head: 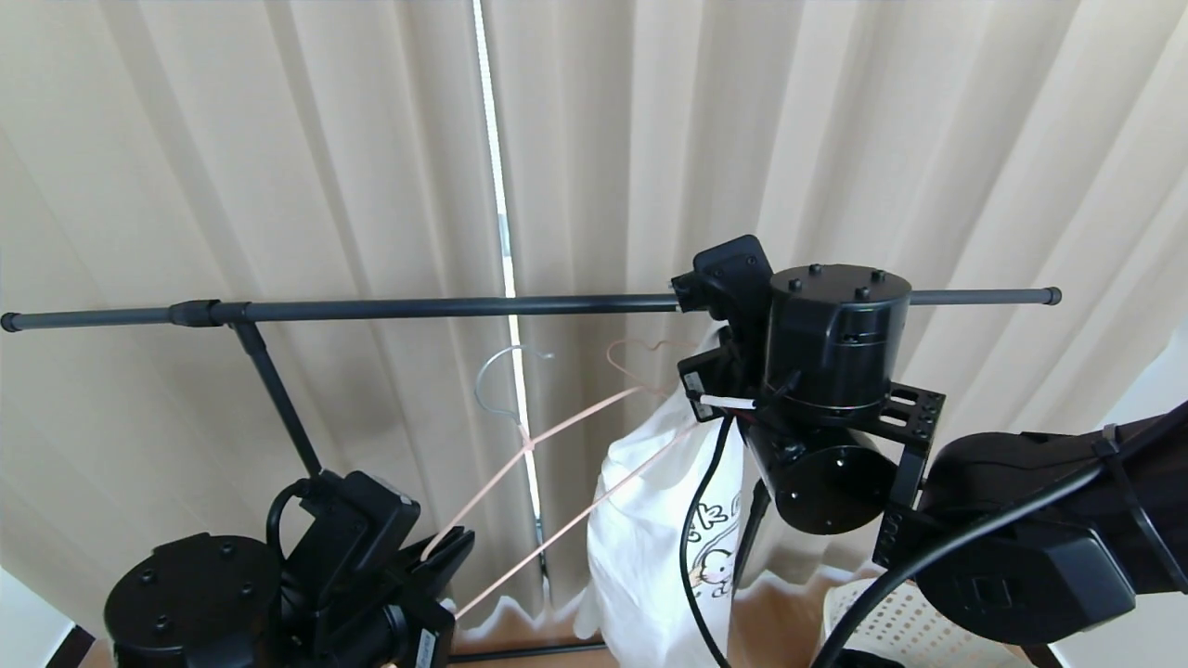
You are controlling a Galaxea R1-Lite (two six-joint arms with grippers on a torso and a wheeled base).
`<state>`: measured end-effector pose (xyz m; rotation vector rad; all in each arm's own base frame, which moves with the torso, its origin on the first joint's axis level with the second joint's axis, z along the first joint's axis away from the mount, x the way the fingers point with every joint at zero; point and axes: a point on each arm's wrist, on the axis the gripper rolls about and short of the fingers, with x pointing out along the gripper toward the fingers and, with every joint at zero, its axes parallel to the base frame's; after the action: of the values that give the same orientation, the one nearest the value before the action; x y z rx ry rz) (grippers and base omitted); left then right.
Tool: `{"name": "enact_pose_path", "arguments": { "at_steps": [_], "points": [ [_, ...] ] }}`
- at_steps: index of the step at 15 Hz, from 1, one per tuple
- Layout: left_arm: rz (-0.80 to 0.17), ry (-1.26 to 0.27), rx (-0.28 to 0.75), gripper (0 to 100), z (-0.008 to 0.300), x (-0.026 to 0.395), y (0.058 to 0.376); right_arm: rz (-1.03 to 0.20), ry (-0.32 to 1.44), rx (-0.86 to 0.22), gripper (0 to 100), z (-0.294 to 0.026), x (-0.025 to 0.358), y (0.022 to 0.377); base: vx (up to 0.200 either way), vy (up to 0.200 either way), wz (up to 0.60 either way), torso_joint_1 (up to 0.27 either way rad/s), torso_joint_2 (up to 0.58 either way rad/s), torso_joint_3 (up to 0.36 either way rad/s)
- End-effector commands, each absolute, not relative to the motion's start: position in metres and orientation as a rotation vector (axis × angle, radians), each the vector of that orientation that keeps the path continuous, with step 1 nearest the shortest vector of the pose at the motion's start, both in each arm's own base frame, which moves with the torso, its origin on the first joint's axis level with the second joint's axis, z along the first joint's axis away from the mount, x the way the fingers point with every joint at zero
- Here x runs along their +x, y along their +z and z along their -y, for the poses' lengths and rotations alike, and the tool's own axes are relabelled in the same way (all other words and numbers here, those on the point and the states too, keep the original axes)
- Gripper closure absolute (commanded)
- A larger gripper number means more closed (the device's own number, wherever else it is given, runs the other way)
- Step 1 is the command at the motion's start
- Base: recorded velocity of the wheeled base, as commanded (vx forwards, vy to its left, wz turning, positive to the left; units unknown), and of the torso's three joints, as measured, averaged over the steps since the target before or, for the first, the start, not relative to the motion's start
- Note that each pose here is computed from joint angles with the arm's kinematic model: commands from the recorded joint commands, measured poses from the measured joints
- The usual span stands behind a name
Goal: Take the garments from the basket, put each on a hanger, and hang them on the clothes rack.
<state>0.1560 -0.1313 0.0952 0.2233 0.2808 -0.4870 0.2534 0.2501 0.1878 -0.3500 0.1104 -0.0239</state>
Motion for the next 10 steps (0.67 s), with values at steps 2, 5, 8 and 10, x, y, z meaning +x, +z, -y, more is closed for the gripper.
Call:
{"name": "enact_pose_path", "arguments": {
  "at_steps": [2, 5, 8, 10],
  "points": [
    [-0.282, -0.488, 0.219, 100, 0.133, 0.157, 0.095, -0.116, 0.045, -0.363, 100, -0.267, 0.236, 0.18, 0.0, 0.0, 0.0, 0.0, 0.0, 0.0],
    [-0.283, -0.491, 0.22, 100, 0.133, 0.156, 0.095, -0.12, 0.091, -0.367, 100, -0.281, 0.222, 0.173, 0.0, 0.0, 0.0, 0.0, 0.0, 0.0],
    [-0.284, -0.497, 0.221, 100, 0.134, 0.155, 0.094, -0.112, 0.117, -0.356, 100, -0.287, 0.213, 0.174, 0.0, 0.0, 0.0, 0.0, 0.0, 0.0],
    [-0.284, -0.5, 0.221, 100, 0.134, 0.155, 0.094, -0.108, 0.14, -0.353, 100, -0.291, 0.207, 0.175, 0.0, 0.0, 0.0, 0.0, 0.0, 0.0]
  ]
}}
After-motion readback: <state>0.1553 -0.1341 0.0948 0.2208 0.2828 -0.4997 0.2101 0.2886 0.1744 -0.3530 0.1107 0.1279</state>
